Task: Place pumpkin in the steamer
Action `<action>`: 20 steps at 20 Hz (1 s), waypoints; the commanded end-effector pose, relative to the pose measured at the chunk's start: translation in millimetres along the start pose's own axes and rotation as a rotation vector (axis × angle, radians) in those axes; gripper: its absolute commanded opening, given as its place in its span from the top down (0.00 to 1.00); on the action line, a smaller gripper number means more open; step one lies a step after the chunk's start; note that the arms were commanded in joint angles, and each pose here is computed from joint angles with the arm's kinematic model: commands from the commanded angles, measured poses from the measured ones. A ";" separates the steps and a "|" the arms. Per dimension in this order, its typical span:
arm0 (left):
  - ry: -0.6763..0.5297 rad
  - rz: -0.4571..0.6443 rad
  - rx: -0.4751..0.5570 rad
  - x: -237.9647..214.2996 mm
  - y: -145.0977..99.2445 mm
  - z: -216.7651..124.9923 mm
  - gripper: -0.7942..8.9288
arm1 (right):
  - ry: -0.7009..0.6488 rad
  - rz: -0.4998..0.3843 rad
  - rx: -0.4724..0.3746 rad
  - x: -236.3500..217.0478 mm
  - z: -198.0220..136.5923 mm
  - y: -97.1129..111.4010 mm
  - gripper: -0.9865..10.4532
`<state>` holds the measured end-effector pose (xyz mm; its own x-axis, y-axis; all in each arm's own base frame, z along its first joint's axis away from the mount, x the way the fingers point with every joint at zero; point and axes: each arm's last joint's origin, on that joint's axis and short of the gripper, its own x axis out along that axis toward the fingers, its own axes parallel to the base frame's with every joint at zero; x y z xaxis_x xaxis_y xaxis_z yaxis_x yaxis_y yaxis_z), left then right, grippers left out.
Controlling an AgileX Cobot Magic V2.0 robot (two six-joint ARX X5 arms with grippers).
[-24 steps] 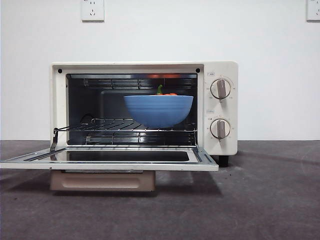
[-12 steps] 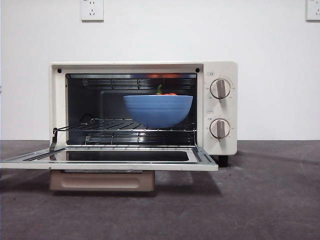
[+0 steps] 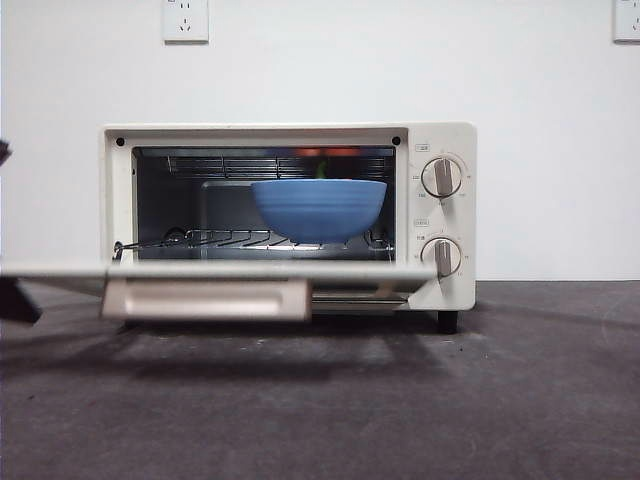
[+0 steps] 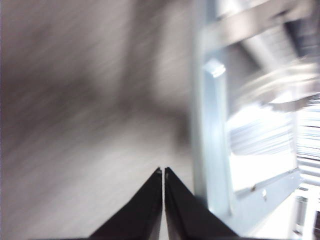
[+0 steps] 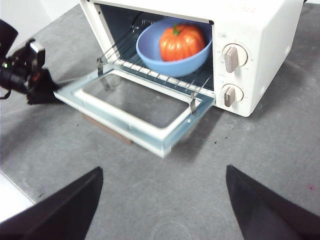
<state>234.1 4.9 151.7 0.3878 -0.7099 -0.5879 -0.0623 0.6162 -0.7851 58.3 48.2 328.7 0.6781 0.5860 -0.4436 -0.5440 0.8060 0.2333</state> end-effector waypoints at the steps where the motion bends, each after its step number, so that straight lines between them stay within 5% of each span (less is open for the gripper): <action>1: -0.024 -0.102 -0.004 -0.7 -10.1 12.8 0.90 | -0.008 0.006 0.021 0.1 1.7 0.8 0.57; 12: -0.303 -0.278 0.077 -29.5 -68.5 75.1 0.90 | -0.009 0.002 0.024 0.1 1.8 0.7 0.57; 20: -0.357 -0.334 0.332 -58.3 -119.1 71.9 0.90 | -0.011 0.000 0.023 0.1 1.9 0.6 0.57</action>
<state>283.3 -2.9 284.8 0.6265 -0.7541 -0.1970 0.3162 0.4770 -0.8201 58.4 48.0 328.7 0.6821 0.5815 -0.4434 -0.5322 0.8106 0.2442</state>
